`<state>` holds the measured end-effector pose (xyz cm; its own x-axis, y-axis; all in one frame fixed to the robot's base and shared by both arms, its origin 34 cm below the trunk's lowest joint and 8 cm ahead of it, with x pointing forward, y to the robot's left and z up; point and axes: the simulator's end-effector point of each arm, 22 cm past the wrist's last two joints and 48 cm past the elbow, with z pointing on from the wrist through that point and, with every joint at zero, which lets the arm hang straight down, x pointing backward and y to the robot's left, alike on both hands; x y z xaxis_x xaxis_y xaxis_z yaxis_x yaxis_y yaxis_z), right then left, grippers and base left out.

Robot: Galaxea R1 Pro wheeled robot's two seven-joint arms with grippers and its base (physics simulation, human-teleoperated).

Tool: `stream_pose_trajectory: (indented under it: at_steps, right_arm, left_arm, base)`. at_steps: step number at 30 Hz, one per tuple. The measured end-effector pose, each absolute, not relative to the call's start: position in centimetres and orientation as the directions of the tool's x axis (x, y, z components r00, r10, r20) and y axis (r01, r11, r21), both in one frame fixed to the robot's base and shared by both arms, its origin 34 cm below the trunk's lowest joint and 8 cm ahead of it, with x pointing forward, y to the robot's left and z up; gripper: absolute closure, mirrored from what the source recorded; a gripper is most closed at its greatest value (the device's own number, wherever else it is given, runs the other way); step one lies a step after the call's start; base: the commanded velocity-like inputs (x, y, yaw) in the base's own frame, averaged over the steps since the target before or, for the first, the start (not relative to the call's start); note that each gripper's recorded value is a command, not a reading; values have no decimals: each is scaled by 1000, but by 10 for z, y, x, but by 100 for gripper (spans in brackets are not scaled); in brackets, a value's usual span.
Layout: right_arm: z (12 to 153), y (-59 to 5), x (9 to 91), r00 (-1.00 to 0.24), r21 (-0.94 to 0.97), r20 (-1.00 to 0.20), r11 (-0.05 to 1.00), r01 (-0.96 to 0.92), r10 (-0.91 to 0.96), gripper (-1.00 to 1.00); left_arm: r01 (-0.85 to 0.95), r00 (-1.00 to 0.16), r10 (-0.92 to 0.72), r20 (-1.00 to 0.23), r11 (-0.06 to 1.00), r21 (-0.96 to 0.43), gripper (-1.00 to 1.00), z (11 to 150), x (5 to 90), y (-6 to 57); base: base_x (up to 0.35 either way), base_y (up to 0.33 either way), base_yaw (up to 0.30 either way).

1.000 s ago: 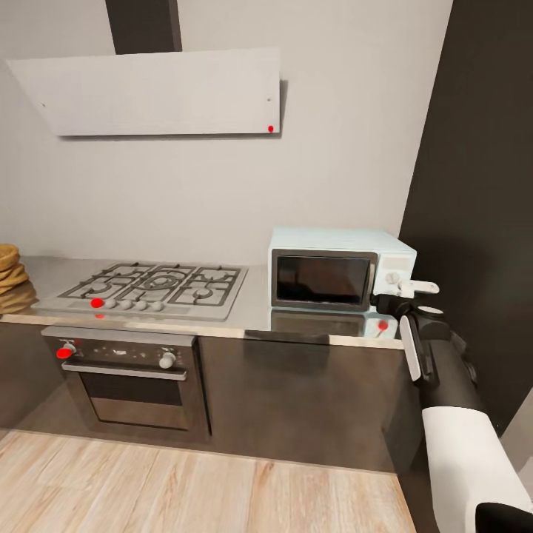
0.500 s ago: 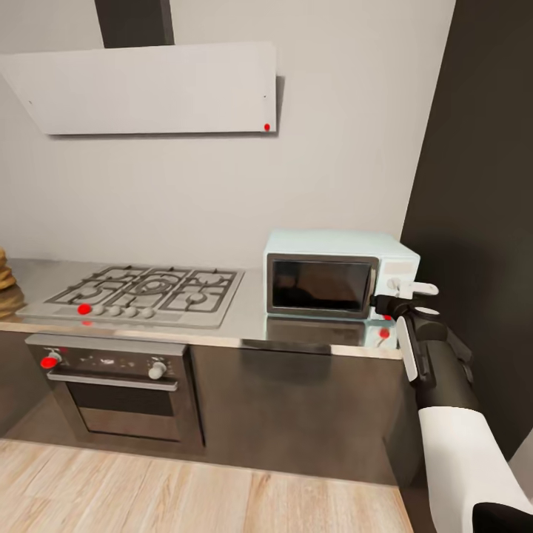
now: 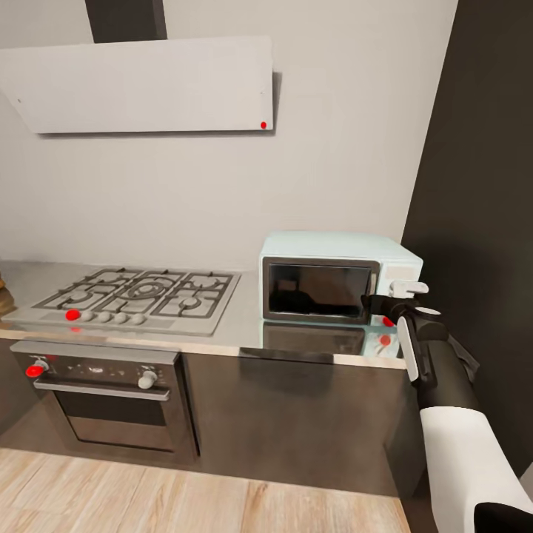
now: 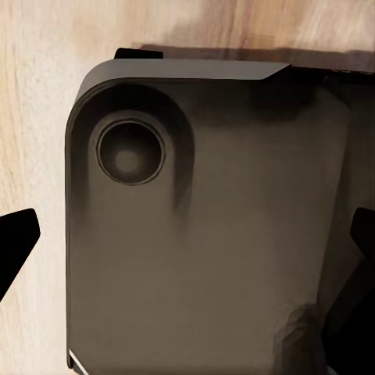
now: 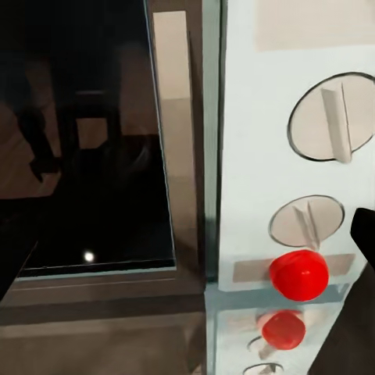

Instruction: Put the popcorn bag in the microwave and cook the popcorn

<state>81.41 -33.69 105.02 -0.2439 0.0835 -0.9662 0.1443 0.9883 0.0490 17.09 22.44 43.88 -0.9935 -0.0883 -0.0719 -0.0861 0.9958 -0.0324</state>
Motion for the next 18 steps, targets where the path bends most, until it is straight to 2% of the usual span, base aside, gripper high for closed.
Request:
stream_pose_trajectory:
  at_steps: [4,12,18]
  right_arm:
    - [1050,-338,814,-244,47,-966,988,148,82,-100]
    - [1050,-338,814,-246,30,-967,988,153,67,-100]
    - [1050,-337,814,-246,31,-967,988,151,68,-100]
  left_arm:
    - [-86,-993,-88,-72,996,-32,-100,439,171,224]
    - [-86,-993,-88,-72,996,-32,-100,439,171,224]
    - [-86,-993,-88,-72,996,-32,-100,439,171,224]
  base:
    - [19,0,0]
    - [174,0,0]
    - [21,0,0]
